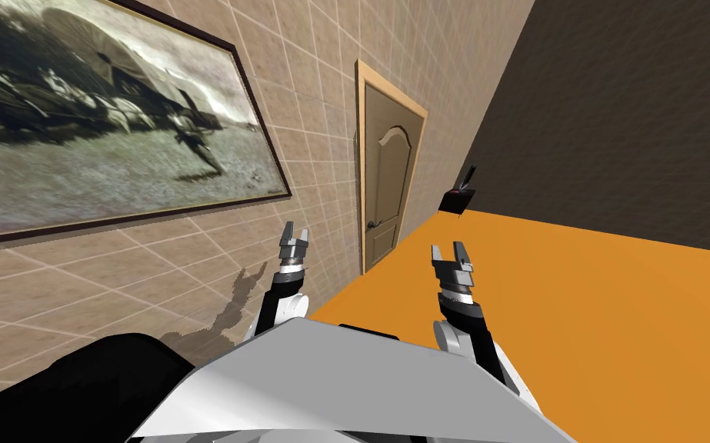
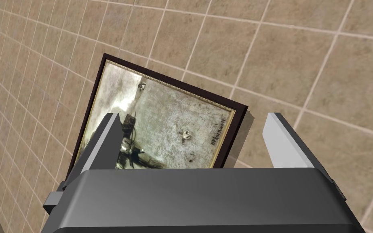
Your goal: Pull the door open
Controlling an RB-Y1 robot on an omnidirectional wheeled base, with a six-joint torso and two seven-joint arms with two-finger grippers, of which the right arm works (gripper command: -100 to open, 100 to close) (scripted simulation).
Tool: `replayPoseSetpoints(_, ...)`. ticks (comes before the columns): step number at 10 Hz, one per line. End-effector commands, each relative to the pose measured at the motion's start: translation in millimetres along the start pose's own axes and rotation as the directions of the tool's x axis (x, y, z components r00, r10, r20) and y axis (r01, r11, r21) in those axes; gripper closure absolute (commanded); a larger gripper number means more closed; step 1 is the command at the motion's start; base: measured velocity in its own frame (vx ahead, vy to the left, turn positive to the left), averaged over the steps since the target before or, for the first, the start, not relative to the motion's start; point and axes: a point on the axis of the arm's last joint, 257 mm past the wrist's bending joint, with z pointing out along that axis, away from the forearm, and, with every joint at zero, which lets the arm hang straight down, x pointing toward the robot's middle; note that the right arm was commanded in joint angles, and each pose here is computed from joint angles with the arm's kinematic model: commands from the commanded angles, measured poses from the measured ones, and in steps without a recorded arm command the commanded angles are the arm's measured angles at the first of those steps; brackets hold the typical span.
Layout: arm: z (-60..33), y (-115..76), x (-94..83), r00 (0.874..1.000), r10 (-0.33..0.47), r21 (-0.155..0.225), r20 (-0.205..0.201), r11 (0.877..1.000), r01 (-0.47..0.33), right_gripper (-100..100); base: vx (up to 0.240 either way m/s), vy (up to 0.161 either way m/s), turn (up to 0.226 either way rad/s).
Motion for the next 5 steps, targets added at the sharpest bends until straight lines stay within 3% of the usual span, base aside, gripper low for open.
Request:
replayPoseSetpoints(1,-2.1,-16.1,3.4,1.000,0.012,0.024,-0.016,1.000,-0.011,-100,0.094,-0.051,0.173)
replayPoseSetpoints(5,-9.2,-56.6,10.1,0.998,0.036,0.093,-0.054,0.995,-0.031,-100,0.090,-0.061,0.167)
